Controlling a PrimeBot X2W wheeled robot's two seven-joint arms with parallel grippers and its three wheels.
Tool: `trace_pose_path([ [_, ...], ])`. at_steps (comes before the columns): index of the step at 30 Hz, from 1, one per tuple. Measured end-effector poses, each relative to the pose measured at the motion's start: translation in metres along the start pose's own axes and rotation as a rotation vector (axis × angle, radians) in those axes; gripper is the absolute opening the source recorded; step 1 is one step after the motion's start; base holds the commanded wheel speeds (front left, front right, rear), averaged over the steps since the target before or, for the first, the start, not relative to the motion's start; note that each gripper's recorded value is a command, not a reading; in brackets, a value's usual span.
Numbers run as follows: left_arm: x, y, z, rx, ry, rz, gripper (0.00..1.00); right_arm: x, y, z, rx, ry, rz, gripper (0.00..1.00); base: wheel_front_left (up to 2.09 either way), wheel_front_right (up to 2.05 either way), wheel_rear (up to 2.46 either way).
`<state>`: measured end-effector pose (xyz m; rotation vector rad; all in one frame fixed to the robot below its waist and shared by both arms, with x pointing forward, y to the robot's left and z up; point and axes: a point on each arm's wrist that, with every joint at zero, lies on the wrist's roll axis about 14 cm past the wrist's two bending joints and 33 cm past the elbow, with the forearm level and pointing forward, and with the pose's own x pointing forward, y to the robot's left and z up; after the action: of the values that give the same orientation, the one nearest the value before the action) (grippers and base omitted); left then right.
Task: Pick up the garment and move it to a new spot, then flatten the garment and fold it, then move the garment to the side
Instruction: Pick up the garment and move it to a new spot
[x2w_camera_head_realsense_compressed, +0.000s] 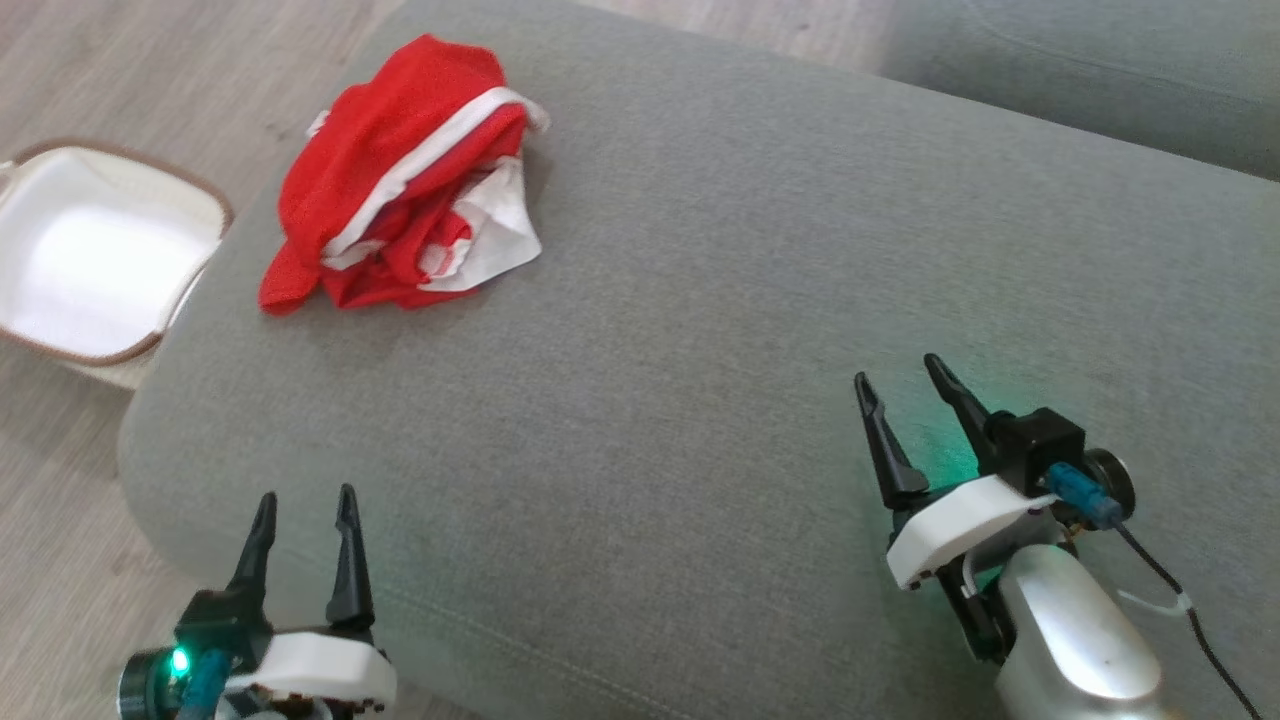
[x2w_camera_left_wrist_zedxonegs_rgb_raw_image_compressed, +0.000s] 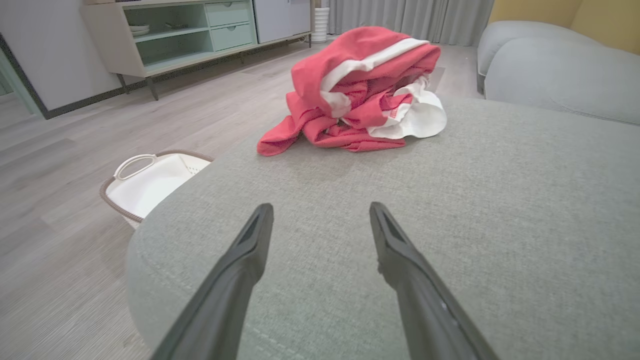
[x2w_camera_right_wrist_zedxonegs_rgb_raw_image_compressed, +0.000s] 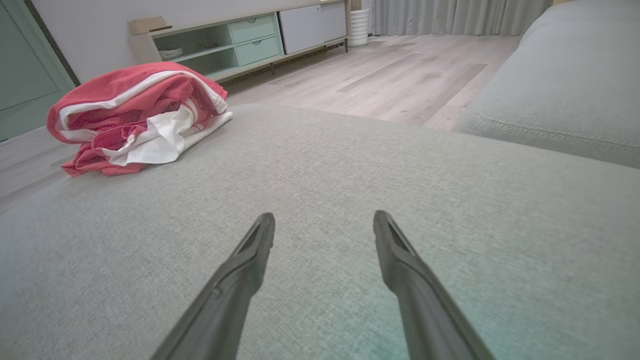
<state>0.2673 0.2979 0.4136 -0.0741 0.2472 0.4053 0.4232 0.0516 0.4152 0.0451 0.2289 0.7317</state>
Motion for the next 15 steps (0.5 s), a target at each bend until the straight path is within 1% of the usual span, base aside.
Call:
trace_pose_path([
  [4, -0.006, 0.013, -0.004, -0.003, 0.010, 0.040, 1.00, 0.005, 0.011, -0.006, 0.005, 0.016, 0.037, 1.00, 0.00, 0.00, 0.00],
  [9, -0.002, 0.024, 0.009, -0.026, -0.029, 0.074, 1.00, 0.004, 0.010, -0.008, 0.010, 0.023, 0.039, 1.00, 0.00, 0.00, 0.00],
  [11, 0.005, 0.027, 0.020, -0.021, -0.059, 0.078, 1.00, 0.004, 0.008, -0.011, 0.009, 0.029, 0.040, 1.00, 0.00, 0.00, 0.00],
  [15, 0.029, 0.036, 0.063, 0.023, -0.164, 0.068, 1.00, 0.006, 0.000, -0.014, 0.007, 0.033, 0.031, 1.00, 0.00, 0.00, 0.00],
])
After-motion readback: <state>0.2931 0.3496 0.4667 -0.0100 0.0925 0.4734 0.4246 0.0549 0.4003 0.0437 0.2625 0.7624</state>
